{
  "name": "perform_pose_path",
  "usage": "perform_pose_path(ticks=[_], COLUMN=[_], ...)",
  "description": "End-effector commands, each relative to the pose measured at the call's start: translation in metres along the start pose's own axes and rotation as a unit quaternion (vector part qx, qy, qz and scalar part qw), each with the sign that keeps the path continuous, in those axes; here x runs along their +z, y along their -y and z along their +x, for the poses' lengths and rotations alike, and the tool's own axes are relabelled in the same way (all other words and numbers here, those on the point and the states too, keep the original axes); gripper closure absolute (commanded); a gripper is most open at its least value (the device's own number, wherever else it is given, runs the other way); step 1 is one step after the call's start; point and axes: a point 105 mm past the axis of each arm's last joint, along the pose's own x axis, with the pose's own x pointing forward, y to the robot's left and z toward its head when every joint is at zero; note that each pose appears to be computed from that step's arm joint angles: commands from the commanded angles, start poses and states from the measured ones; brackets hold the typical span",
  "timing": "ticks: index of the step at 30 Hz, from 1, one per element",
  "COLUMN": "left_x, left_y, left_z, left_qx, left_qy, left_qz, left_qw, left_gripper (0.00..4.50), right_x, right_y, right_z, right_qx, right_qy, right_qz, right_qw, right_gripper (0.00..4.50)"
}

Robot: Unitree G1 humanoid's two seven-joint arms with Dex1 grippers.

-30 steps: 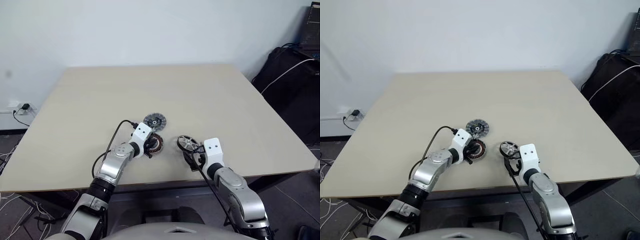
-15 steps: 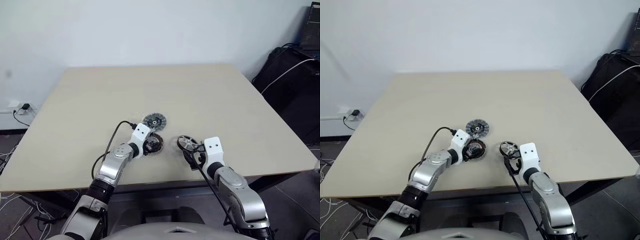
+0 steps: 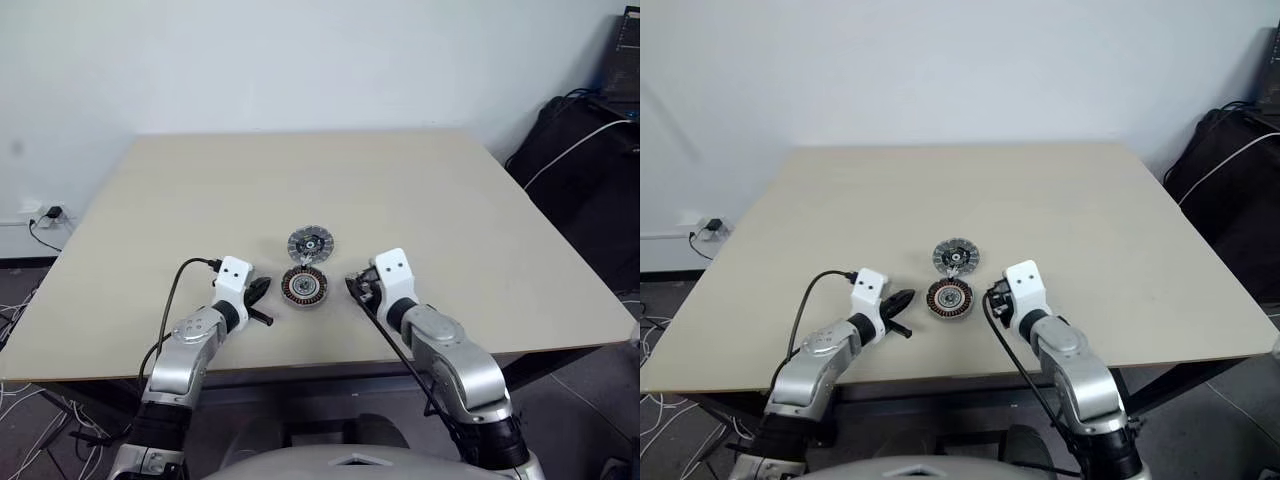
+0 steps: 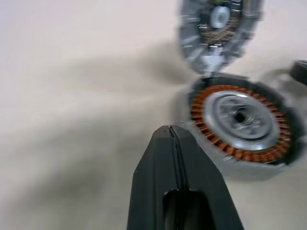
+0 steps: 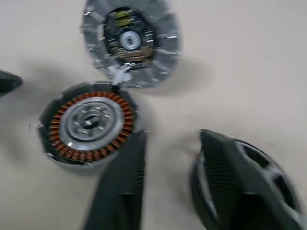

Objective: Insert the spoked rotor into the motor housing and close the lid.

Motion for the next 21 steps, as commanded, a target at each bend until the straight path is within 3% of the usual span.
perform_pose_path(ticks=[1, 3, 7, 11, 21], left_x=[0.014, 0.011, 0.002, -0.011, -0.011], left_y=[0.005, 0.009, 0.018, 0.028, 0.031], left_z=[-0.009, -0.015, -0.023, -0.028, -0.029], left_qx=[-0.004, -0.003, -0.016, -0.044, -0.053], left_qy=[0.037, 0.042, 0.045, 0.026, 0.023], left_qz=[0.012, 0.058, 0.107, 0.081, 0.060], left_qw=[0.999, 0.997, 0.993, 0.995, 0.997], left_gripper=[4.50, 4.50, 4.50, 4.50, 4.50], right_x=[0.017, 0.021, 0.021, 0.021, 0.025], right_y=[-0.017, -0.028, -0.044, -0.056, -0.065], right_z=[0.014, 0.022, 0.032, 0.043, 0.058], right_qx=[0.028, 0.054, 0.096, 0.116, 0.130], right_qy=[-0.005, -0.016, -0.043, -0.062, -0.072], right_qz=[-0.026, -0.048, -0.079, -0.099, -0.124], right_qw=[0.999, 0.997, 0.991, 0.986, 0.981], right_gripper=[3.91, 4.47, 4.47, 4.47, 4.47])
